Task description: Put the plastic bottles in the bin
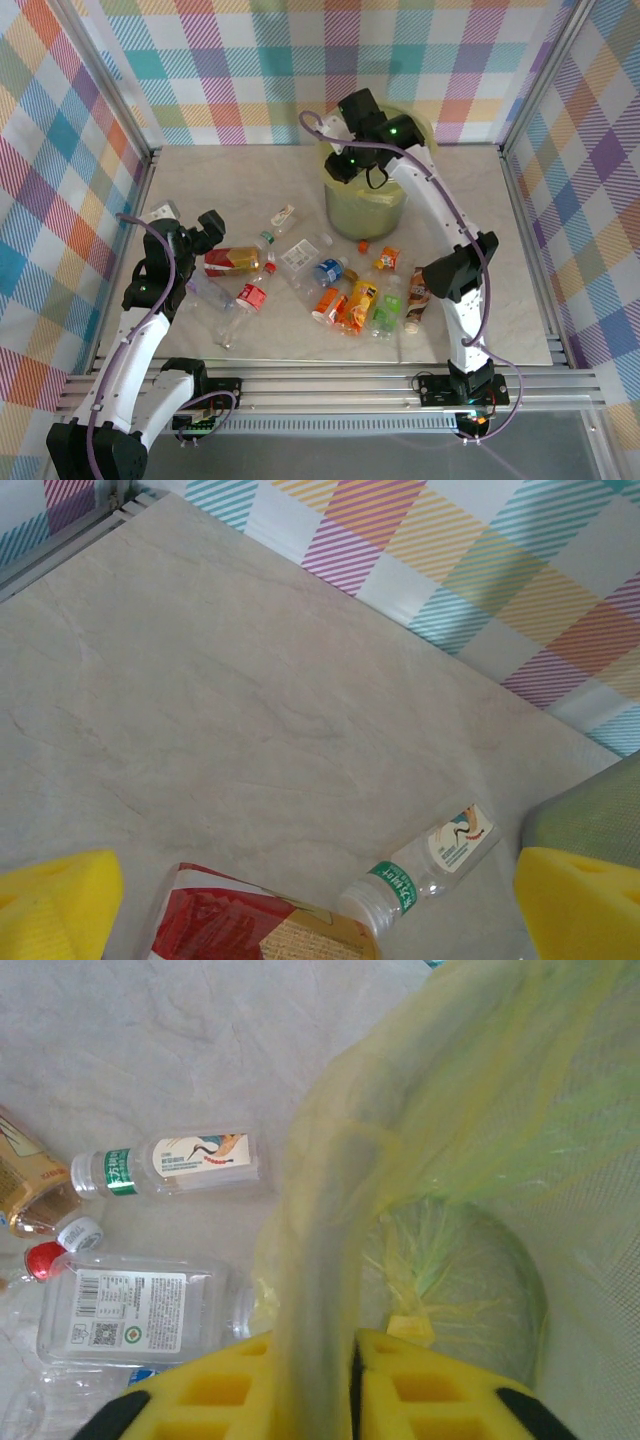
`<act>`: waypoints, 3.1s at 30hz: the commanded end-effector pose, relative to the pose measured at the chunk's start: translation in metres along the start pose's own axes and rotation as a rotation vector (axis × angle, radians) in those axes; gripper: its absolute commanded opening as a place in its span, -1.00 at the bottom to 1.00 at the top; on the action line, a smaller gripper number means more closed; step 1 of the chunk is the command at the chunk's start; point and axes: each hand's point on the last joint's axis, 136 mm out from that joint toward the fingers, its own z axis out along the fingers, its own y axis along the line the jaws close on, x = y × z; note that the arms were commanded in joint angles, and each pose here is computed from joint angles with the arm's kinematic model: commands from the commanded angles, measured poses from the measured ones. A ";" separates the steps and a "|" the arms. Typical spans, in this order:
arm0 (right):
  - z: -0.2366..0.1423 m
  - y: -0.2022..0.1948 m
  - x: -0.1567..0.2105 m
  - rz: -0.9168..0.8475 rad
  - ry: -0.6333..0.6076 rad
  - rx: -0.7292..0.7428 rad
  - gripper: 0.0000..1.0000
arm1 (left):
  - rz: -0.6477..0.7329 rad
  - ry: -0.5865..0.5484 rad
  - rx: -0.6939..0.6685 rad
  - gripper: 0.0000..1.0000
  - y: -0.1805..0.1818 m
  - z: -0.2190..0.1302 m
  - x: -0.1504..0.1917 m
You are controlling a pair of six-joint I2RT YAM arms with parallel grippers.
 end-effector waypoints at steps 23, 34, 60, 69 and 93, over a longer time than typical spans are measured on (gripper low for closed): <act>-0.128 -0.006 0.007 0.273 -0.143 0.154 0.99 | -0.077 -0.026 -0.056 1.00 0.016 -0.025 -0.004; -0.191 -0.029 0.204 0.801 -0.122 0.562 0.99 | -0.085 -0.047 -0.003 1.00 0.010 -0.027 -0.004; -0.069 -0.040 0.421 1.505 0.179 0.560 0.99 | -0.051 0.037 0.096 1.00 -0.011 -0.002 0.010; -0.041 -0.044 0.451 1.558 0.262 0.577 0.95 | -0.061 0.053 0.088 1.00 -0.010 0.003 0.015; -0.017 -0.052 0.462 1.596 0.276 0.564 0.07 | -0.064 0.076 0.069 1.00 -0.006 0.003 0.021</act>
